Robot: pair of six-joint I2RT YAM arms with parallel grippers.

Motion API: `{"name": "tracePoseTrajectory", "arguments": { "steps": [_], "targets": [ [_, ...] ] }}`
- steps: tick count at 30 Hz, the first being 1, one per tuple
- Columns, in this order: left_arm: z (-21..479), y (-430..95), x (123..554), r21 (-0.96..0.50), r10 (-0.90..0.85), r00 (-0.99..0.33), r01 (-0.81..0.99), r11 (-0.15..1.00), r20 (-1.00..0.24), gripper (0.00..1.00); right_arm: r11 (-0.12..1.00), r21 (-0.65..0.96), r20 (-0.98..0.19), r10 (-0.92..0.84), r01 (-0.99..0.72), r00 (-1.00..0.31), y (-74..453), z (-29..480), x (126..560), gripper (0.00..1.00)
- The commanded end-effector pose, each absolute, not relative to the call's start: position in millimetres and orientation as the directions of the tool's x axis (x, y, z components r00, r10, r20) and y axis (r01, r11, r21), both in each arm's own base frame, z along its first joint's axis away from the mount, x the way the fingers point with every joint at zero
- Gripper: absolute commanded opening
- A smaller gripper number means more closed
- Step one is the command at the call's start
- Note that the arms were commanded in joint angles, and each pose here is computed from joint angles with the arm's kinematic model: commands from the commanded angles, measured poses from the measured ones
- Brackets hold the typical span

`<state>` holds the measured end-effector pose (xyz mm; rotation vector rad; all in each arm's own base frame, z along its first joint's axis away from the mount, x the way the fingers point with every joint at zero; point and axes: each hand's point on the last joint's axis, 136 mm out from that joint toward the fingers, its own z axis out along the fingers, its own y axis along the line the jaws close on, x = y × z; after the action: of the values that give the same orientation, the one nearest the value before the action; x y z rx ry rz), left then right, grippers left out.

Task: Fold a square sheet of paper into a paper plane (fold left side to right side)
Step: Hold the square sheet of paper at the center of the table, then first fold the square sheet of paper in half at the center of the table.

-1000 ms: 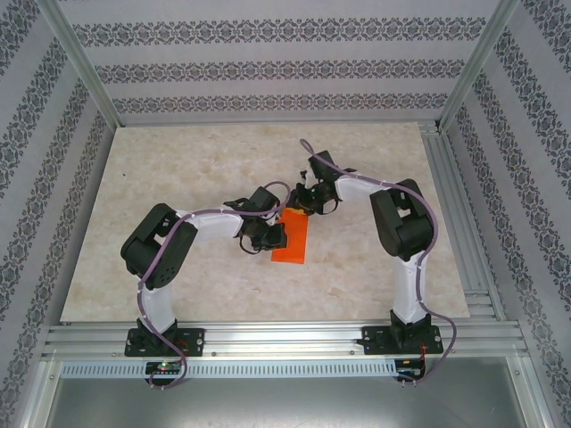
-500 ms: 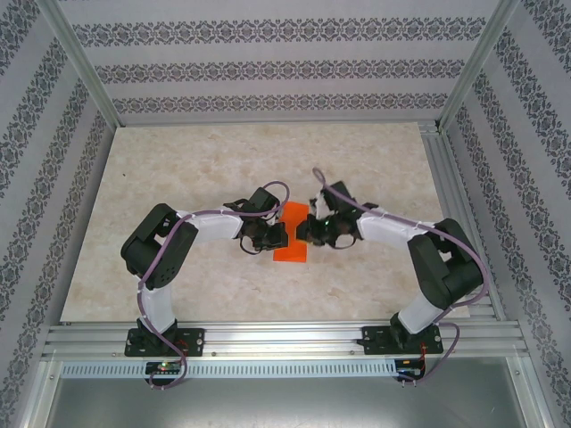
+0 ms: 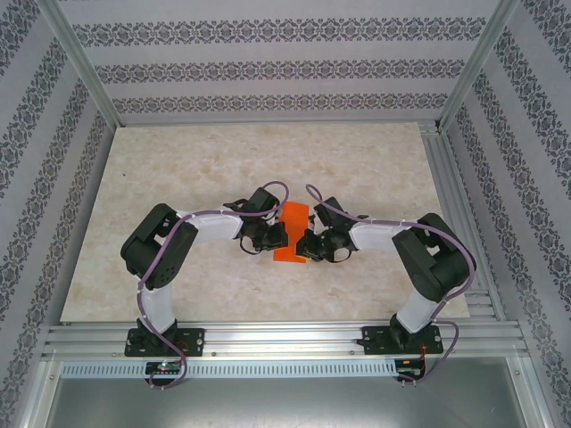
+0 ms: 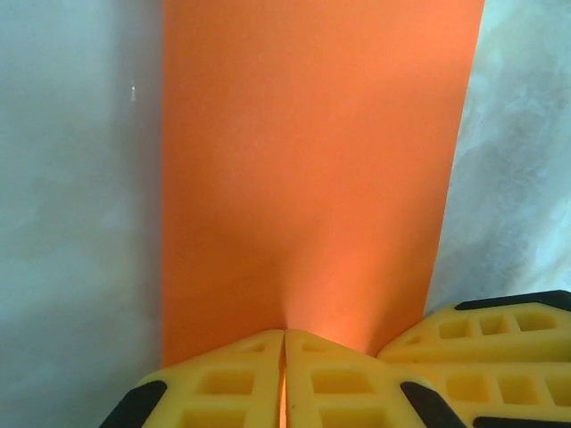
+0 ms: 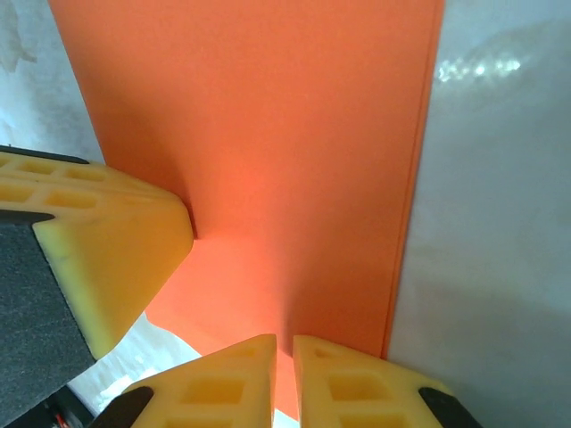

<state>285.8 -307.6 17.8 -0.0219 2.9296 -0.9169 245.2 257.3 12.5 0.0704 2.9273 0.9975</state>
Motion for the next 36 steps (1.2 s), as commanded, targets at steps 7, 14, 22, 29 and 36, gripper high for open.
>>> {"name": "tracePoseTrajectory", "arguments": {
  "steps": [7, 14, 22, 29, 36],
  "targets": [
    [33.1, -304.0, 304.1, -0.513, -0.036, -0.994, 0.021, 0.858, -0.1, 0.15, 0.875, 0.482, -0.004, 0.053, 0.045, -0.999, 232.4, -16.5, 234.3, 0.14],
    [19.3, -304.5, 320.5, -0.495, -0.046, -0.994, 0.008, 0.869, -0.097, 0.13, 0.887, 0.46, 0.0, 0.048, 0.043, -0.999, 229.1, -19.3, 234.0, 0.14],
    [9.8, -288.7, 332.3, -0.456, -0.074, -0.99, -0.012, 0.89, -0.12, 0.12, 0.904, 0.425, 0.01, 0.035, 0.036, -0.999, 222.9, -23.0, 230.7, 0.14],
    [2.9, -267.4, 351.7, -0.475, -0.145, -0.979, -0.062, 0.878, -0.141, 0.13, 0.913, 0.406, 0.022, 0.031, 0.037, -0.999, 218.6, -27.2, 226.4, 0.14],
    [1.7, -255.2, 375.4, -0.499, -0.189, -0.968, -0.085, 0.862, -0.162, 0.15, 0.915, 0.403, 0.026, 0.025, 0.033, -0.999, 218.0, -27.2, 225.5, 0.14]
  ]
}}
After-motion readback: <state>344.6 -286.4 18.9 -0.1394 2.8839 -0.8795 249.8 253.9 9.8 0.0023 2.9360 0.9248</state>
